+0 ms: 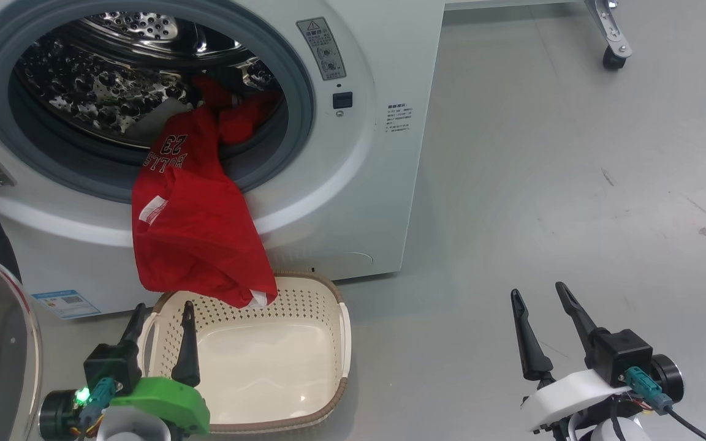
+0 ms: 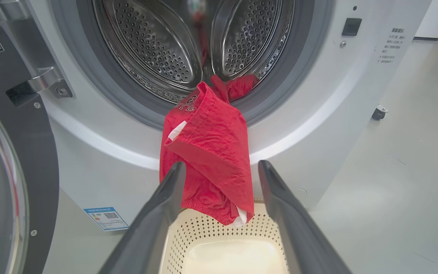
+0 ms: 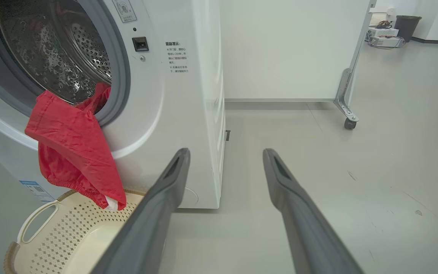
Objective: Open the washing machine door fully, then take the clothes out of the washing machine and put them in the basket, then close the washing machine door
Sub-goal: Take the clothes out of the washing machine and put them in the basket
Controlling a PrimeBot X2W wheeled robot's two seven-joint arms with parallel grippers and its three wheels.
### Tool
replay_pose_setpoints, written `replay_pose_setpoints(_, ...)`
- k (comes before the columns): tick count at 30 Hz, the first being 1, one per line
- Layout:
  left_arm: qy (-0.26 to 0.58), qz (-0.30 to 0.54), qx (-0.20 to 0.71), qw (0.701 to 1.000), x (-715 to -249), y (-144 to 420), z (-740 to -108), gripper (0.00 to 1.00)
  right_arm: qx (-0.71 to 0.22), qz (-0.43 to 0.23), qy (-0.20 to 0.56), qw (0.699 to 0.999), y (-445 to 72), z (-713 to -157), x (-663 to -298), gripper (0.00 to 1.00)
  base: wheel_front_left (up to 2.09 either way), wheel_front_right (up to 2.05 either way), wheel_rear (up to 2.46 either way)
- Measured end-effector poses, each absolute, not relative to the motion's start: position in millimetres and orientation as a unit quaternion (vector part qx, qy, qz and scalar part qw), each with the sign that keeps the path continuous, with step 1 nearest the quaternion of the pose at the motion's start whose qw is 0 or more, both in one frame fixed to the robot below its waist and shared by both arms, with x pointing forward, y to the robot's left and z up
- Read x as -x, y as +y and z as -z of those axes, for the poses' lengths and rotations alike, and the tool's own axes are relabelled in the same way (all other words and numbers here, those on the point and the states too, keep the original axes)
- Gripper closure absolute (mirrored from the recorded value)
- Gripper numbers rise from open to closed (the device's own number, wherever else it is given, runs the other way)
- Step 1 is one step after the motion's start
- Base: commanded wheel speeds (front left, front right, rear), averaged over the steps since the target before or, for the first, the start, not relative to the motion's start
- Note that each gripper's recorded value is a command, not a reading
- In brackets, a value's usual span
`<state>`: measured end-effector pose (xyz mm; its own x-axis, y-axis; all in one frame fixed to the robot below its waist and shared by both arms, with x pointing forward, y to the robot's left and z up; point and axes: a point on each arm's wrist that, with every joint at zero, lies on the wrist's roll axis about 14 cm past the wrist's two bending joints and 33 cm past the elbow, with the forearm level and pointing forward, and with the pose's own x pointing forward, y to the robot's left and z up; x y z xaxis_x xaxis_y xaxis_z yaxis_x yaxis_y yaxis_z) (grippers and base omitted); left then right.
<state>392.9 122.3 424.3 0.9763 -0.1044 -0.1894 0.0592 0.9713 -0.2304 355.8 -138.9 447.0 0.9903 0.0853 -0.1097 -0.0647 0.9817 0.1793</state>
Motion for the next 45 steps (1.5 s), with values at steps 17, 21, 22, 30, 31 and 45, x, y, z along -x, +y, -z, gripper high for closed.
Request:
replay_pose_setpoints(17, 0.132, 0.040, 0.113, 0.984, -389, 121, -411, 0.00, -0.087, -0.041, 0.069, 0.993, -136, -440, -359, 0.00, 0.00, 0.00, 0.00)
replay_pose_setpoints(21, 0.158, 0.050, 0.112, 0.980, -389, 114, -400, 0.00, -0.088, -0.040, 0.074, 0.993, -136, -436, -362, 0.00, 0.00, 0.00, 0.00)
replay_pose_setpoints(22, 0.165, 0.053, 0.112, 0.979, -390, 112, -397, 0.00, -0.088, -0.040, 0.076, 0.992, -136, -435, -363, 0.00, 0.00, 0.00, 0.00)
replay_pose_setpoints(30, 0.195, 0.077, 0.109, 0.972, -416, 101, -387, 0.00, -0.088, -0.043, 0.081, 0.992, -135, -429, -377, 0.00, 0.00, 0.00, 0.00)
replay_pose_setpoints(31, 0.198, 0.079, 0.111, 0.971, -420, 100, -385, 0.00, -0.089, -0.044, 0.081, 0.992, -134, -429, -379, 0.00, 0.00, 0.00, 0.00)
replay_pose_setpoints(45, 0.310, 0.103, 0.131, 0.936, -475, 83, -334, 0.00, -0.085, -0.039, 0.098, 0.991, -139, -408, -409, 0.00, 0.00, 0.00, 0.00)
